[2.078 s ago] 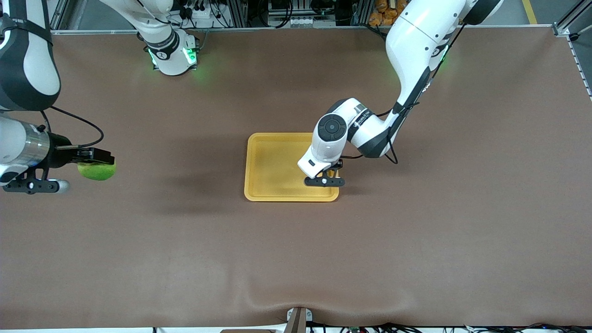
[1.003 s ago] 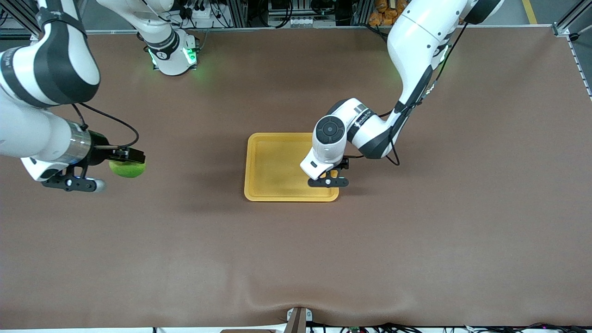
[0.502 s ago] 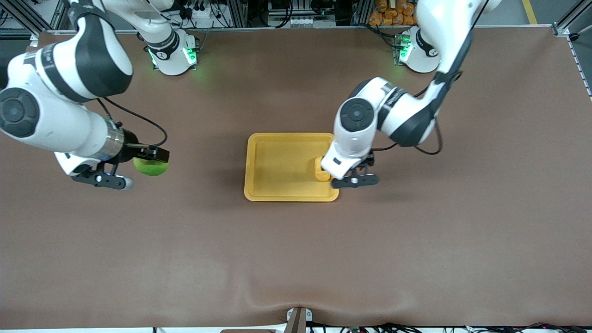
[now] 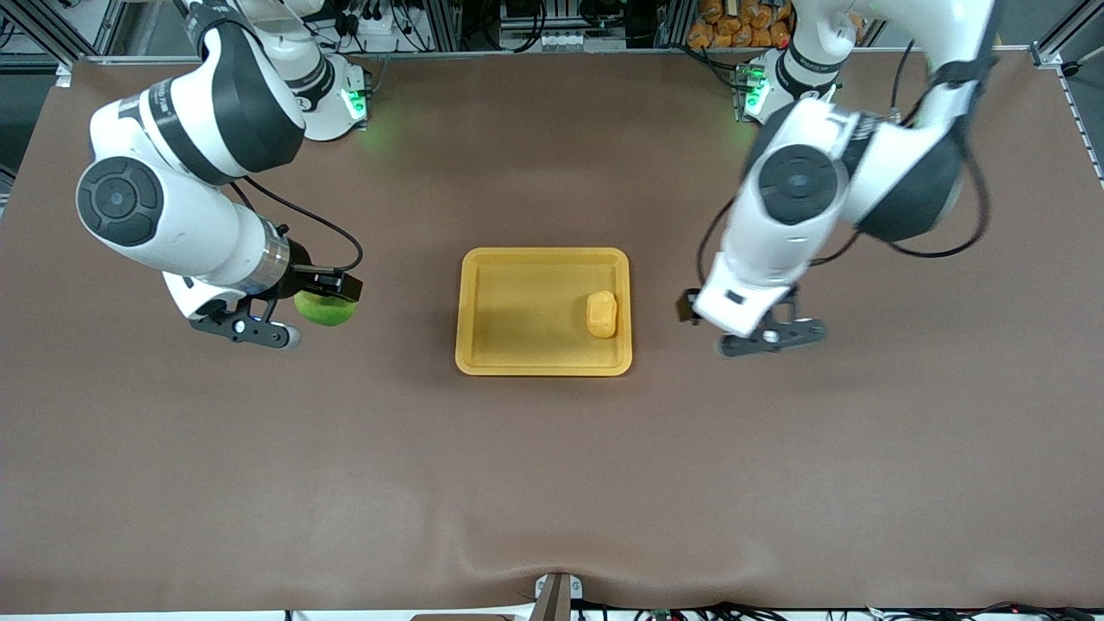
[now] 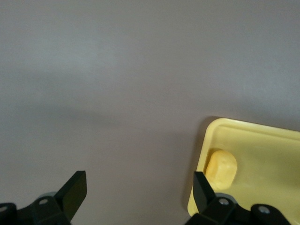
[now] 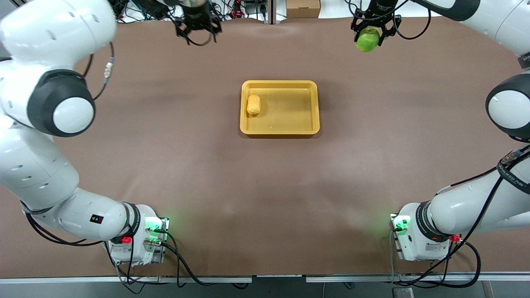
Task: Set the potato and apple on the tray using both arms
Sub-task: 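Move the apple toward the tray while the left gripper withdraws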
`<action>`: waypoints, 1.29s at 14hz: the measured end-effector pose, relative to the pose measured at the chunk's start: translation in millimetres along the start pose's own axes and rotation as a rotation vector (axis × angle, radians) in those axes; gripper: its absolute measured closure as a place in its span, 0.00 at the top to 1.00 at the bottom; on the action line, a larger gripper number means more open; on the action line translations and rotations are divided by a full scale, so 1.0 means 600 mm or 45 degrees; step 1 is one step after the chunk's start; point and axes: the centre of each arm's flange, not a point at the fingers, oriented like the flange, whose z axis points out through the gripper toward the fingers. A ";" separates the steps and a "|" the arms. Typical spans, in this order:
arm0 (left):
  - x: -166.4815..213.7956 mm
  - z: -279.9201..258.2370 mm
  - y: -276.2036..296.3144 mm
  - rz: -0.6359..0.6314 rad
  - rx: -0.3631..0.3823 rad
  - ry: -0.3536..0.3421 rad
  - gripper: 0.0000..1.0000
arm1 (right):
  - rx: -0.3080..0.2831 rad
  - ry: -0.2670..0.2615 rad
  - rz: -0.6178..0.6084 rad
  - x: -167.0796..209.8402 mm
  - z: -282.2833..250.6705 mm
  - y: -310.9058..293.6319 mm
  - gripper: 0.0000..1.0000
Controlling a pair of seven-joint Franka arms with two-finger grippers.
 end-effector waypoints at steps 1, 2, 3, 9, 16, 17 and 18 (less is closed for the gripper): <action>0.015 -0.015 -0.032 -0.032 -0.021 0.000 1.00 | 0.000 -0.003 -0.006 0.001 0.007 -0.006 0.84; 0.027 -0.028 -0.063 -0.055 -0.036 -0.006 1.00 | -0.001 -0.005 -0.014 0.001 0.015 -0.014 0.84; 0.038 -0.039 -0.094 -0.067 -0.040 -0.011 1.00 | -0.002 -0.010 -0.016 0.001 0.025 -0.023 0.84; 0.067 -0.077 -0.226 -0.019 -0.017 -0.037 1.00 | -0.010 -0.019 0.021 -0.025 0.086 -0.107 0.84; 0.047 -0.116 -0.305 0.062 0.029 -0.119 1.00 | 0.005 -0.012 0.029 -0.044 0.180 -0.183 0.84; 0.045 -0.126 -0.318 0.069 0.029 -0.116 1.00 | 0.010 -0.010 0.030 -0.045 0.198 -0.196 0.84; 0.041 -0.138 -0.329 0.083 0.030 -0.111 1.00 | 0.013 -0.012 0.028 -0.046 0.214 -0.206 0.84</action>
